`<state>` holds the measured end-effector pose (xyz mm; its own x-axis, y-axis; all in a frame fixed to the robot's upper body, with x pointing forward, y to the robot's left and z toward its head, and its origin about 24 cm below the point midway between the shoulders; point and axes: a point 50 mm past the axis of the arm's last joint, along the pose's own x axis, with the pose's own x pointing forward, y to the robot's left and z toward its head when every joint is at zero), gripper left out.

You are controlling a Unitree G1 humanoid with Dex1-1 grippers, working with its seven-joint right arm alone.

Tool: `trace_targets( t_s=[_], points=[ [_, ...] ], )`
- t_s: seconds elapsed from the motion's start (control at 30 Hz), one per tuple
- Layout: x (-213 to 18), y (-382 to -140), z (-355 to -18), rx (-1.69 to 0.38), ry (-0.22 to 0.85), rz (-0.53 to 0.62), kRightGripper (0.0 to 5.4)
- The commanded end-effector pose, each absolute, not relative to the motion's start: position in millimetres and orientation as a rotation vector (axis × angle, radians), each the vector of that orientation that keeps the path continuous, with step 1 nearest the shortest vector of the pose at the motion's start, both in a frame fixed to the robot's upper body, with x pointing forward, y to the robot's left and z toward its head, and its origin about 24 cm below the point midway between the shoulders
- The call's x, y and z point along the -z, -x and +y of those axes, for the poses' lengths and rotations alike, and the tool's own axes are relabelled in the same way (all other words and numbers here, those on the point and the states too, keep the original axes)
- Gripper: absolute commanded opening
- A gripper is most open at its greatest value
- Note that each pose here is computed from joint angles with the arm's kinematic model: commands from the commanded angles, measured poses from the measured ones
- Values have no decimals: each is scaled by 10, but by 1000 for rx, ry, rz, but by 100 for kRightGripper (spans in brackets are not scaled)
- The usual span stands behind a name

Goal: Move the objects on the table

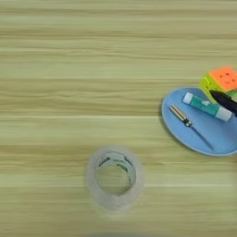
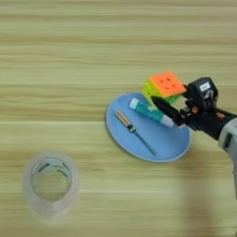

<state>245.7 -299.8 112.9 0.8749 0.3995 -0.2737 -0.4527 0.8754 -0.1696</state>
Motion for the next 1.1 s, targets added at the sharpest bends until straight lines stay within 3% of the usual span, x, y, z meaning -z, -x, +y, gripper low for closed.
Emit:
trace_targets(
  t_s=[0.03,0.57,0.97,1.0,1.1],
  points=[
    [-1414,-2481,-3071,-458,338,176,336],
    [-1057,-2377,-3193,-514,373,349,336],
    [-902,-2369,-3240,-505,392,395,336],
    [-899,-2369,-3241,-505,393,396,374],
    [-900,-2372,-3238,-507,394,396,415]
  ],
)
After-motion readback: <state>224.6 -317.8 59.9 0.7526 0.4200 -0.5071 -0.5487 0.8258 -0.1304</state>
